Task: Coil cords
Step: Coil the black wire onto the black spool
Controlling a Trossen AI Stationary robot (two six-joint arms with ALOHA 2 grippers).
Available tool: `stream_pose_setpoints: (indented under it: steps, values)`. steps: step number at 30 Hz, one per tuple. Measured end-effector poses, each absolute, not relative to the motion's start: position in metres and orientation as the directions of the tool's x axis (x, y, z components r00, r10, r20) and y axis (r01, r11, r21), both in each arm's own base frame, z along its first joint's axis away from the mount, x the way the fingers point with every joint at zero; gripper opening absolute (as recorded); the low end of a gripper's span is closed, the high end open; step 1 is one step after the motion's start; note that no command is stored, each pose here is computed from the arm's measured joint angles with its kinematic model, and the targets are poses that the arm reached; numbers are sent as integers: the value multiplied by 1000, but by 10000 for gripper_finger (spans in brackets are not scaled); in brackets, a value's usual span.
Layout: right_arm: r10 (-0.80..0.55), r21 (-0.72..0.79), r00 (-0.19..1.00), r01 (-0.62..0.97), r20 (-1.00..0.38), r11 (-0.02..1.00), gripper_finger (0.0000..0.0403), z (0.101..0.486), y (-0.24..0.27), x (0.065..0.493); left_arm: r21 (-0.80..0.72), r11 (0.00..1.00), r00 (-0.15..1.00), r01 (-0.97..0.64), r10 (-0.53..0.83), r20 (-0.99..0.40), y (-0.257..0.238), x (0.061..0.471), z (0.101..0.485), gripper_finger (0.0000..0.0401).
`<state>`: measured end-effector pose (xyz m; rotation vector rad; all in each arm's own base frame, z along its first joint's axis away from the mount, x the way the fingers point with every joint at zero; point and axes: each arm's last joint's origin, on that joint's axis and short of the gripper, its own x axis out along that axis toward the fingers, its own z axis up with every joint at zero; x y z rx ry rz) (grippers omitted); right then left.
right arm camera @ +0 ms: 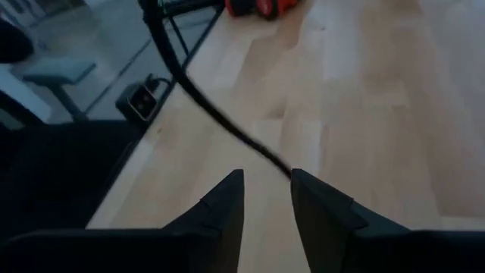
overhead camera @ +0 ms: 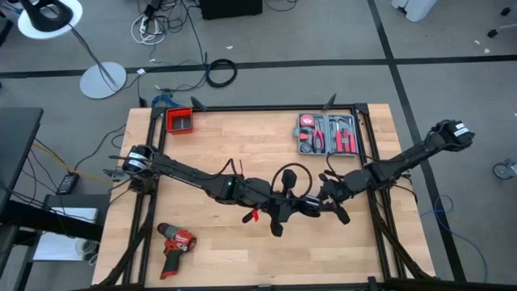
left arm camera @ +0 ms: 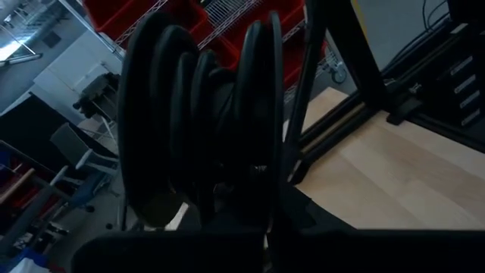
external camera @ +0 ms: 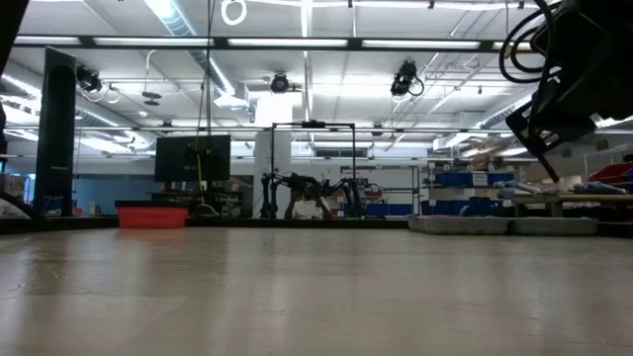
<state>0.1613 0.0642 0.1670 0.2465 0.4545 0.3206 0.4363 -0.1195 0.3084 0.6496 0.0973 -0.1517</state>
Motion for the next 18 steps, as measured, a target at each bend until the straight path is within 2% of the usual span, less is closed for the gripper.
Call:
stream_pose_setpoints:
  steps: [18]
  values:
    - [304, 257, 819, -198, -487, 946, 108, 147, 70, 170, 597, 787, 987, 157, -104, -123, -119, 437, 310, 1]
